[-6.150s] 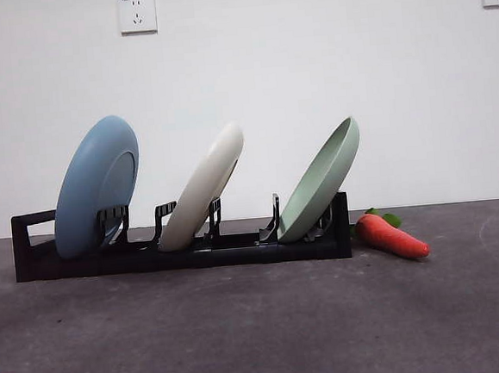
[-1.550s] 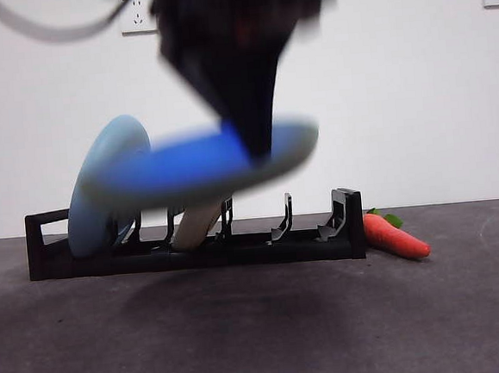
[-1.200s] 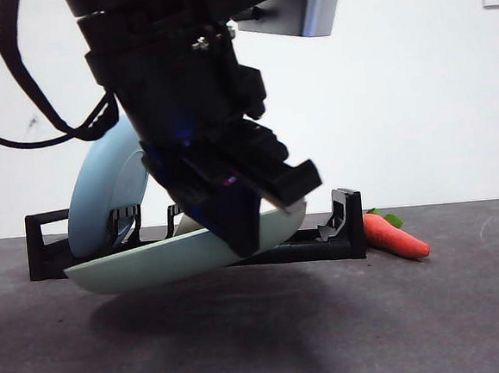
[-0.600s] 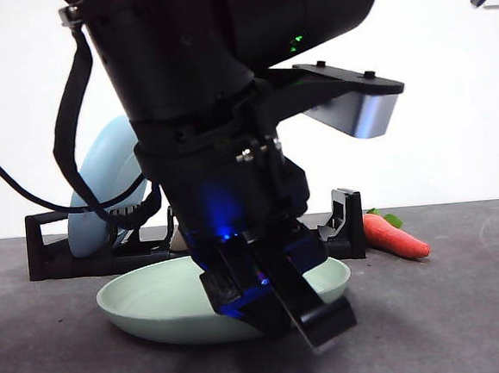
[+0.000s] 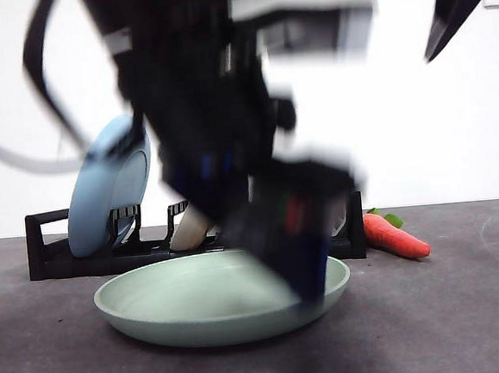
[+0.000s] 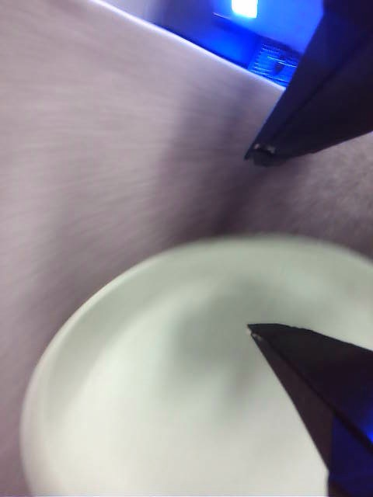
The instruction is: Take the green plate from the plate rack,put the plate on the table,take the carrot from the table,put the carrot in the plate
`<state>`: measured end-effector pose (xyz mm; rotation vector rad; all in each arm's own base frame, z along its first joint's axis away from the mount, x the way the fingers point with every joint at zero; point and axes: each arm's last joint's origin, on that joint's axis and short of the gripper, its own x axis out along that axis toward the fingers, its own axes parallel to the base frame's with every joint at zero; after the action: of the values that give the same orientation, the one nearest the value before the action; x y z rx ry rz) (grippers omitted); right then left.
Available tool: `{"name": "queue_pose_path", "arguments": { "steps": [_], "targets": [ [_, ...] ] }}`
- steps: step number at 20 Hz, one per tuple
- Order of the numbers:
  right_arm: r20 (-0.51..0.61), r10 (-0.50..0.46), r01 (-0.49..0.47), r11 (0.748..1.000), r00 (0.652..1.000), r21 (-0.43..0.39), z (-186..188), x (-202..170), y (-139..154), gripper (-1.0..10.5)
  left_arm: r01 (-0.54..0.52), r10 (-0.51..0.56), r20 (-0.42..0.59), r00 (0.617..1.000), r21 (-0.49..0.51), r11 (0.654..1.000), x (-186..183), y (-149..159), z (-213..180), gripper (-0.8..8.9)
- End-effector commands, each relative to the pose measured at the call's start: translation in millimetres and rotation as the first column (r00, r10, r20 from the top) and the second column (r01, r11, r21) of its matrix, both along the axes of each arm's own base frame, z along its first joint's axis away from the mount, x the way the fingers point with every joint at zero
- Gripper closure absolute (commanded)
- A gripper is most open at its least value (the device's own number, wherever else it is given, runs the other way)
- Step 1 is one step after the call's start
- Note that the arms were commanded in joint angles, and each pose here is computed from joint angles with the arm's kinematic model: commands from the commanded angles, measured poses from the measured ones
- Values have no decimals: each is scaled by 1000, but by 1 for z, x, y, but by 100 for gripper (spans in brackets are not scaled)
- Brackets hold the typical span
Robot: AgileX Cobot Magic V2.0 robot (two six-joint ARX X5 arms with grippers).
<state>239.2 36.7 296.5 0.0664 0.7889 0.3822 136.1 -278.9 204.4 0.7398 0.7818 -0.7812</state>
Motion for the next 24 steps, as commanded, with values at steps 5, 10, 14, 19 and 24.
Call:
{"name": "queue_pose_path", "arguments": {
  "steps": [5,10,14,19,24],
  "targets": [
    [-20,0,0,1000,1000,-6,-53,63,8,325,-70,76,4,997,-357,931,-19,32,125,467],
    [6,6,-6,1000,1000,-7,-94,99,15,326,-46,106,75,992,-559,828,-42,86,207,467],
    [37,38,-36,996,999,-76,-117,112,27,326,-39,160,130,979,-646,763,-58,125,239,468],
    [76,39,-27,987,996,-156,-137,122,42,333,-41,190,149,970,-675,737,-70,153,247,468],
    [98,36,-20,988,995,-154,-148,128,45,446,-61,207,151,967,-652,756,-71,158,245,467]
  ]
}}
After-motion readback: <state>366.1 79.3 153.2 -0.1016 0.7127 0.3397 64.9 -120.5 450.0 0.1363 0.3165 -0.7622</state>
